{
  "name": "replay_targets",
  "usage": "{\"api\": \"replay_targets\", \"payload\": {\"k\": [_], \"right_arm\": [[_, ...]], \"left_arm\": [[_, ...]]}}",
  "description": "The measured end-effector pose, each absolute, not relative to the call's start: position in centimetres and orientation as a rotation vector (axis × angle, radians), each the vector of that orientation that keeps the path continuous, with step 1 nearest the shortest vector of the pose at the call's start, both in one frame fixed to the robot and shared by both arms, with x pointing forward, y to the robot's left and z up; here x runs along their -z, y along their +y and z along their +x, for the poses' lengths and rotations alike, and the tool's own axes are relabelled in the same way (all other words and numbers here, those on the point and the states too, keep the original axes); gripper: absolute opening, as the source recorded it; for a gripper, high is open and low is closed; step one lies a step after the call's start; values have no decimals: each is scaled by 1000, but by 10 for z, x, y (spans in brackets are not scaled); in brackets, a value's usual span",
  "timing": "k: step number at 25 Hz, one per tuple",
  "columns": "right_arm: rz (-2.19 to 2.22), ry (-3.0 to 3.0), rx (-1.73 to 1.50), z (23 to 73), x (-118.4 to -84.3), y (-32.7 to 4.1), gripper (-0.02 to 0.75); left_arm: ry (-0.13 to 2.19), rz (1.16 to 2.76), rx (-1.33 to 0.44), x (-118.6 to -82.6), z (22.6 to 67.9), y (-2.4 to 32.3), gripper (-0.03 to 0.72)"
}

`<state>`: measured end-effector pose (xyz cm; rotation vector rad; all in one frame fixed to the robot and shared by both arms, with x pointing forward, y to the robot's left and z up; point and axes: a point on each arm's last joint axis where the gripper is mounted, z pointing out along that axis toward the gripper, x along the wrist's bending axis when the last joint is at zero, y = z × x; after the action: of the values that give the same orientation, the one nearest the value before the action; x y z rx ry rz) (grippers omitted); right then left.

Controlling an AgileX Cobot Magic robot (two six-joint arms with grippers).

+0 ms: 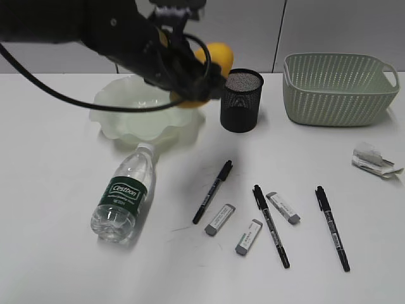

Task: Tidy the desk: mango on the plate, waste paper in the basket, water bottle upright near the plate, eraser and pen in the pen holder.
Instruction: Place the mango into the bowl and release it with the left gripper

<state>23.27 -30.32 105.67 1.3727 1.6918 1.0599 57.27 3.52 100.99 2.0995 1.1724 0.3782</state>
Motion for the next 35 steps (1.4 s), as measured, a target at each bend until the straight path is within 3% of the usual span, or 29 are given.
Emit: {"api": "replay_targets", "payload": {"k": [4,10,15,18,23,26,29,35], "right_arm": [[1373,1692,-1060,233,-1057,-303,268],[1373,1692,-1060,233,-1057,-303,268],[1373,1692,-1060,233,-1057,-303,268],[1373,1692,-1060,233,-1057,-303,268],[1373,1692,-1060,233,-1057,-303,268],[1373,1692,-1060,233,-1057,-303,268],[1373,1692,-1060,233,-1057,-303,268],[1373,1692,-1060,233,-1057,-303,268]], "left_arm": [[1126,1933,-499,-1039,592,55,554],[1362,1940,-534,-973,646,111,554],[1406,1977,-511,-941,653,114,582],[1400,1974,-512,-938,653,112,643],[1414,1991,-502,-940,651,114,657],[1424,2022,-499,-954,645,117,630],[1420,2012,-513,-994,629,125,567],[1311,1963,-626,-1081,524,175,526]]}}
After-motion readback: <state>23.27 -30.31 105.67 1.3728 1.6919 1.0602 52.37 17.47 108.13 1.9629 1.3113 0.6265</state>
